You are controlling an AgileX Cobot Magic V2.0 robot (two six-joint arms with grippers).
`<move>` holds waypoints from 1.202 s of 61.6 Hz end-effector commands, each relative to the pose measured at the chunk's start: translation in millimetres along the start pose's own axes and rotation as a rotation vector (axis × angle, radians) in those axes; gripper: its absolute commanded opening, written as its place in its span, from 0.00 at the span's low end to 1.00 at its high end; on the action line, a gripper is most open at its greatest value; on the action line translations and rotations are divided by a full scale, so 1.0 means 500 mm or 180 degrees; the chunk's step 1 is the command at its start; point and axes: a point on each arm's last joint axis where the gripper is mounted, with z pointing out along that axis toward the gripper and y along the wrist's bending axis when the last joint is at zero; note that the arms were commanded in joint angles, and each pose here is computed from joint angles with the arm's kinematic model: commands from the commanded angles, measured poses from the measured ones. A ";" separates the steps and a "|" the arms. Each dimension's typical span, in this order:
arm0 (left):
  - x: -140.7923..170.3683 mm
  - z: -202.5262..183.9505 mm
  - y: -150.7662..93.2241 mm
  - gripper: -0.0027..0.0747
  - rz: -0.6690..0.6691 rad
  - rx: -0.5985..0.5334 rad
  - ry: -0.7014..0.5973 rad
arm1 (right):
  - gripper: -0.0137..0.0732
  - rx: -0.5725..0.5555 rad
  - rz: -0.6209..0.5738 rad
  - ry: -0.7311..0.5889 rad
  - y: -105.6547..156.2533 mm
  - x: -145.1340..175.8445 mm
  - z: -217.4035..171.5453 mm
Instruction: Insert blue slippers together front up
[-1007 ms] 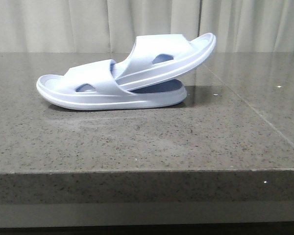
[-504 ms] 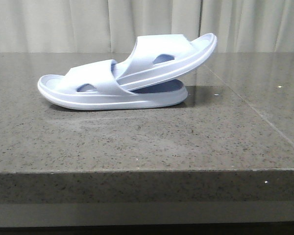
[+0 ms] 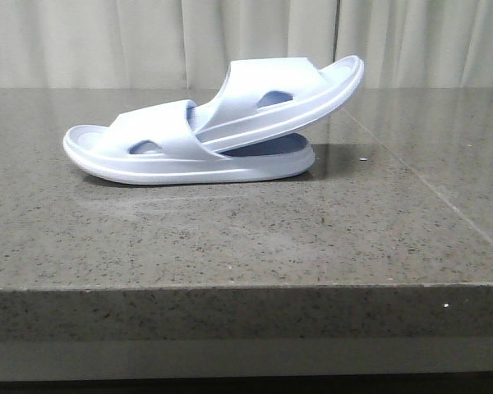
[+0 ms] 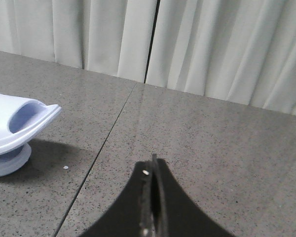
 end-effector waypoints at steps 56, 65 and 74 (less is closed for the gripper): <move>-0.005 -0.002 -0.001 0.01 -0.0024 0.0032 -0.0301 | 0.09 0.0111 -0.0010 -0.0324 -0.008 -0.031 -0.005; -0.005 -0.002 -0.001 0.01 -0.0024 0.0032 -0.0301 | 0.09 0.0111 -0.0010 -0.0324 -0.008 -0.031 -0.005; -0.005 -0.002 -0.001 0.01 -0.0024 0.0032 -0.0301 | 0.09 0.0109 0.0078 -0.0346 -0.007 -0.028 -0.003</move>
